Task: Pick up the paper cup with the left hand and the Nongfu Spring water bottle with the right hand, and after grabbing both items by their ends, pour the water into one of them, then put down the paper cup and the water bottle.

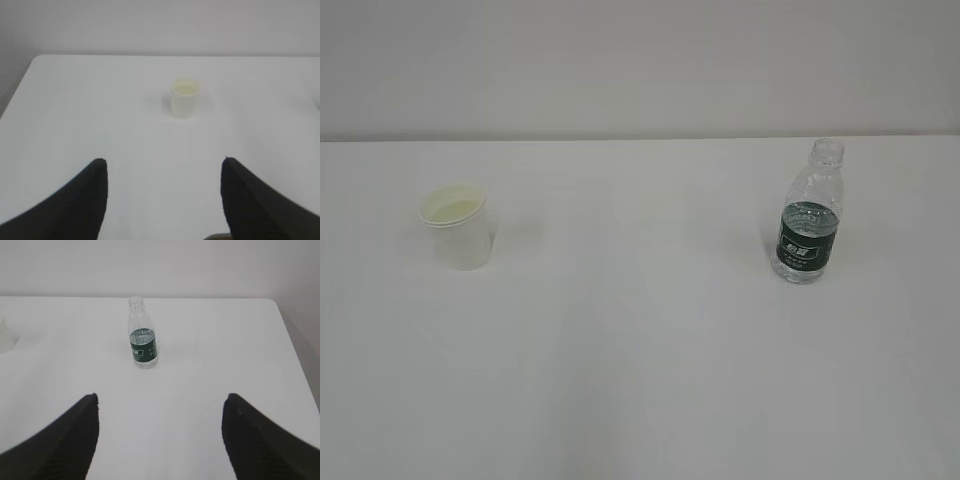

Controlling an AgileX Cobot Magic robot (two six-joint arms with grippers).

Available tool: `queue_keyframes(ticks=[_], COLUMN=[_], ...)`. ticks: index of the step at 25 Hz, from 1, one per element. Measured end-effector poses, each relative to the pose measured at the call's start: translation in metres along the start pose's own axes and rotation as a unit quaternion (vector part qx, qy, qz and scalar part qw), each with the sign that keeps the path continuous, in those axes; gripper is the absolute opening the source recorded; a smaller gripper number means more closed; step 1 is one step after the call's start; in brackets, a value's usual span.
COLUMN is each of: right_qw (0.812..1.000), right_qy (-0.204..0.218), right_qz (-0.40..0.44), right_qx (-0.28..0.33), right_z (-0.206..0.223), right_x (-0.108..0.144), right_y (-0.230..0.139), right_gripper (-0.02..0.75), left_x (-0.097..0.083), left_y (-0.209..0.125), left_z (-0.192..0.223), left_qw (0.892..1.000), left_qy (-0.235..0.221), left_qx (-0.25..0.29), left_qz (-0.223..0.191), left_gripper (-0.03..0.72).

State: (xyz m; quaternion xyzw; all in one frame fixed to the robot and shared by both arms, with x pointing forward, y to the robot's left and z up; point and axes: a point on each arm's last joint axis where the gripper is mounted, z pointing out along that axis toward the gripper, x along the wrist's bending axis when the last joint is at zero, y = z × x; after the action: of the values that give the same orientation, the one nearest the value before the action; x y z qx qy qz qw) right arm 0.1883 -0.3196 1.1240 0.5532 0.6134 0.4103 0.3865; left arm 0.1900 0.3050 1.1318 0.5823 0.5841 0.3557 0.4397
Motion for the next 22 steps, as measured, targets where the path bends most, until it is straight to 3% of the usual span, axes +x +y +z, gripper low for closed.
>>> queue_keyframes(ticks=[7,10,15,22], right_qw=[0.999,1.000,1.000,0.995], right_qy=[0.005,-0.005,-0.015,-0.017], right_qz=[0.010,0.007,-0.001,-0.008], right_qx=[-0.032,-0.028,0.019,0.099], right_z=[-0.018,-0.016,0.008,0.044], right_x=[-0.001,-0.003,-0.002,0.001], right_y=[-0.004,-0.005,-0.018,-0.046], right_gripper=[0.575,0.574,0.574,0.574], left_x=[-0.003,-0.002,0.002,0.004], left_y=[-0.012,-0.018,-0.037,-0.053], left_z=[-0.015,-0.006,0.024,0.050], left_qw=[0.999,1.000,0.998,0.996], left_qy=[-0.026,-0.018,-0.006,-0.002], left_qx=[-0.019,-0.002,0.057,0.089], left_qz=[0.007,0.009,0.011,0.010], left_gripper=[0.503,0.498,0.465,0.453])
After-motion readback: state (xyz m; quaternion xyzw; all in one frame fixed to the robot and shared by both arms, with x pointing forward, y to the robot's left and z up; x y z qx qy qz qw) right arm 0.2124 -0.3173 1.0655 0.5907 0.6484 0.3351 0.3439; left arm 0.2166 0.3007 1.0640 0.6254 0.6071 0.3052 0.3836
